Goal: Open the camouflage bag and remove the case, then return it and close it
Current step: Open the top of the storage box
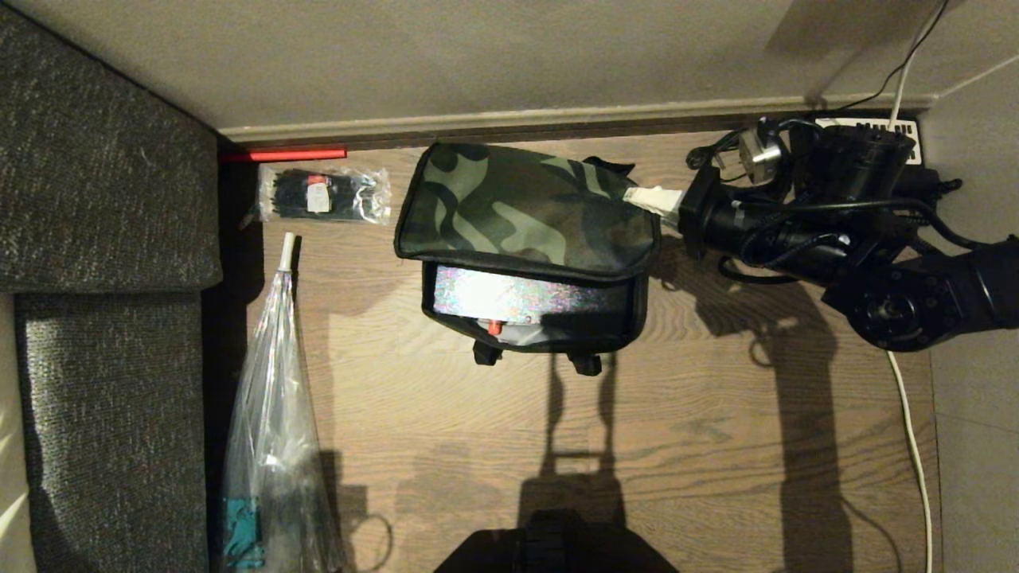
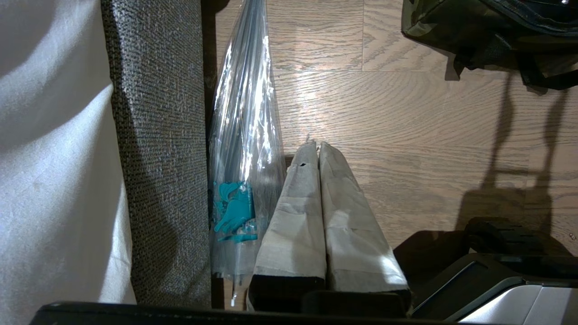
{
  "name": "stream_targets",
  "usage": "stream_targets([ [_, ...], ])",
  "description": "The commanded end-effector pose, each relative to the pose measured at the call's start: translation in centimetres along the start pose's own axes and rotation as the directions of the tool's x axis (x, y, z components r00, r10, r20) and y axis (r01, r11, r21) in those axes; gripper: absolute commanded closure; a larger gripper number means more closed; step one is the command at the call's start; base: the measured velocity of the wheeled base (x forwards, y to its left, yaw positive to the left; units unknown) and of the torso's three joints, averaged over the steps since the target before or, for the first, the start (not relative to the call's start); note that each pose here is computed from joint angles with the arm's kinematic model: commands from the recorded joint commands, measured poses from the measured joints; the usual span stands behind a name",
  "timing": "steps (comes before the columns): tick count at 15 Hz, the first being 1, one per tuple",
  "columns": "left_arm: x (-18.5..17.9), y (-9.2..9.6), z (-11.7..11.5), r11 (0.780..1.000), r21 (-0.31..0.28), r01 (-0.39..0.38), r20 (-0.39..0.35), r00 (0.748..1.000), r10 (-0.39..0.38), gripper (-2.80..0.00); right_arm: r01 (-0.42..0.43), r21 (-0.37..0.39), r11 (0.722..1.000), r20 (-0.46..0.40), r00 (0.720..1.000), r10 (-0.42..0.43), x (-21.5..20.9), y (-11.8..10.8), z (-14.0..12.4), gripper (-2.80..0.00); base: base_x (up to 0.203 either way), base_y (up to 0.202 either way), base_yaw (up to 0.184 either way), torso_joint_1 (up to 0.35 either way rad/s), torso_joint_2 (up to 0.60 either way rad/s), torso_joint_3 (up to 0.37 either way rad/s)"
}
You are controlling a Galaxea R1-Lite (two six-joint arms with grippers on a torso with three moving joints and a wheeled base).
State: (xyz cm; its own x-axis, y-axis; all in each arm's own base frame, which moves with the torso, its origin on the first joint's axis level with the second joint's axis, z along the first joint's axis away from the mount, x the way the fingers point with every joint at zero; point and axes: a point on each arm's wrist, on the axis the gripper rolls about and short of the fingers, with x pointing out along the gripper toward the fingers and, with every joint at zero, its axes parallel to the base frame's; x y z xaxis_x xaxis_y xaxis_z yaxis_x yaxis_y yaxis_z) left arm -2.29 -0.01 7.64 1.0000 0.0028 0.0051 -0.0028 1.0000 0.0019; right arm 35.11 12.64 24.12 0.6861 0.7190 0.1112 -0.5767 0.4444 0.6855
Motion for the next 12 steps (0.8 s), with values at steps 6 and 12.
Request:
stream_targets([
  [6, 0.0, 0.0, 0.0, 1.000, 0.000, 0.000, 0.003, 1.000, 0.000, 0.00, -0.033, 0.037, 0.999, 0.055, 0.998, 0.031, 0.4, 0.2, 1.3, -2.80, 0.000, 0.000, 0.000, 0.000, 0.00, 0.000],
  [12, 0.0, 0.0, 0.0, 1.000, 0.000, 0.000, 0.003, 1.000, 0.000, 0.00, -0.094, 0.051, 0.994, 0.153, 0.985, 0.085, 0.0, 0.7, 4.1, -2.80, 0.000, 0.000, 0.000, 0.000, 0.00, 0.000],
])
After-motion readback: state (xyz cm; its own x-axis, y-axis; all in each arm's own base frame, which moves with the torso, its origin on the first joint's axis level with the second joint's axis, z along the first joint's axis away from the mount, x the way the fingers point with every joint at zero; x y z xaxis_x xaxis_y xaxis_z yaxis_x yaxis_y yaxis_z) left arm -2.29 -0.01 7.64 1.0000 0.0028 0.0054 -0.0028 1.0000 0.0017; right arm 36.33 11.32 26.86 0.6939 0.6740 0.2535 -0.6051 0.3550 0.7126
